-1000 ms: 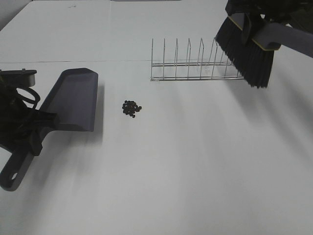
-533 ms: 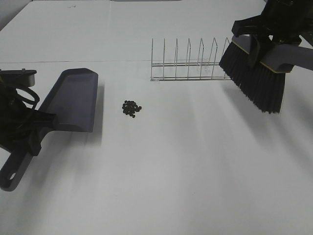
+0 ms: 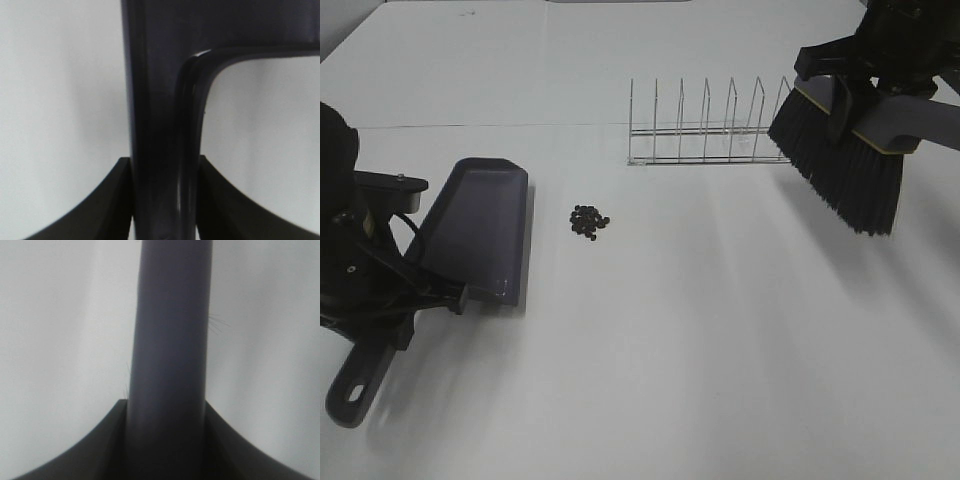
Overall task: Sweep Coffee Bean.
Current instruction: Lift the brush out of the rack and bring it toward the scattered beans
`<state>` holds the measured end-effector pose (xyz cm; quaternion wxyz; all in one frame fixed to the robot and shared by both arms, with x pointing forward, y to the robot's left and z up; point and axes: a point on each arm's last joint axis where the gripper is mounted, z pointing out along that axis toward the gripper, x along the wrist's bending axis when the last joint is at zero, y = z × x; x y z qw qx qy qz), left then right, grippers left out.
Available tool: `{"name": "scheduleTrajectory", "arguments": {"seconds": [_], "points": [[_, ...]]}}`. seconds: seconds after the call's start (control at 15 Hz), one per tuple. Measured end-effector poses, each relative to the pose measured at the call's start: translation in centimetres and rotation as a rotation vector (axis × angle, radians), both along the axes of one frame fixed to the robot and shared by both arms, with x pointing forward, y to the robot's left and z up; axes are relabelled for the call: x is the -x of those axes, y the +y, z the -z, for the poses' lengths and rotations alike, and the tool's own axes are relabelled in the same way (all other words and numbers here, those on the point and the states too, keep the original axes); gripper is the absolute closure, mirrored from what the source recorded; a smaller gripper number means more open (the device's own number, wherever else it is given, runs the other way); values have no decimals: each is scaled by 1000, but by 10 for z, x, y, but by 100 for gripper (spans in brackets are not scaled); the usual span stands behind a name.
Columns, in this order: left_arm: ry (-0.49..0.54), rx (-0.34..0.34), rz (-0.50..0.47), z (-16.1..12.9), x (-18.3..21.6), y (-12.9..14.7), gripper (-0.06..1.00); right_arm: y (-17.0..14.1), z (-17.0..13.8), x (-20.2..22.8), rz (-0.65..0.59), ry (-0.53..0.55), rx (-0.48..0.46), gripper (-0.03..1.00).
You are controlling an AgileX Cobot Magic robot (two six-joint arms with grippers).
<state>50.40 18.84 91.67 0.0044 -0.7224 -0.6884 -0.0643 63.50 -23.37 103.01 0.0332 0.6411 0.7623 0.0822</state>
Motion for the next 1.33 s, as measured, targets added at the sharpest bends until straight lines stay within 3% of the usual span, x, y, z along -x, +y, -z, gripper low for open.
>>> {"name": "scheduleTrajectory", "arguments": {"seconds": [0.2, 0.93, 1.13, 1.33], "points": [[-33, 12, 3, 3, -5, -2, 60, 0, 0, 0, 0, -2, 0, 66], [92, 43, 40, 43, -26, -20, 60, 6, -1, -2, 3, -22, -41, 66], [93, 45, 37, 43, -26, -21, 60, 36, -1, 1, -57, -61, -54, 66], [94, 47, 35, 43, -26, -21, 60, 67, 17, 0, -74, -71, 3, 66]]}}
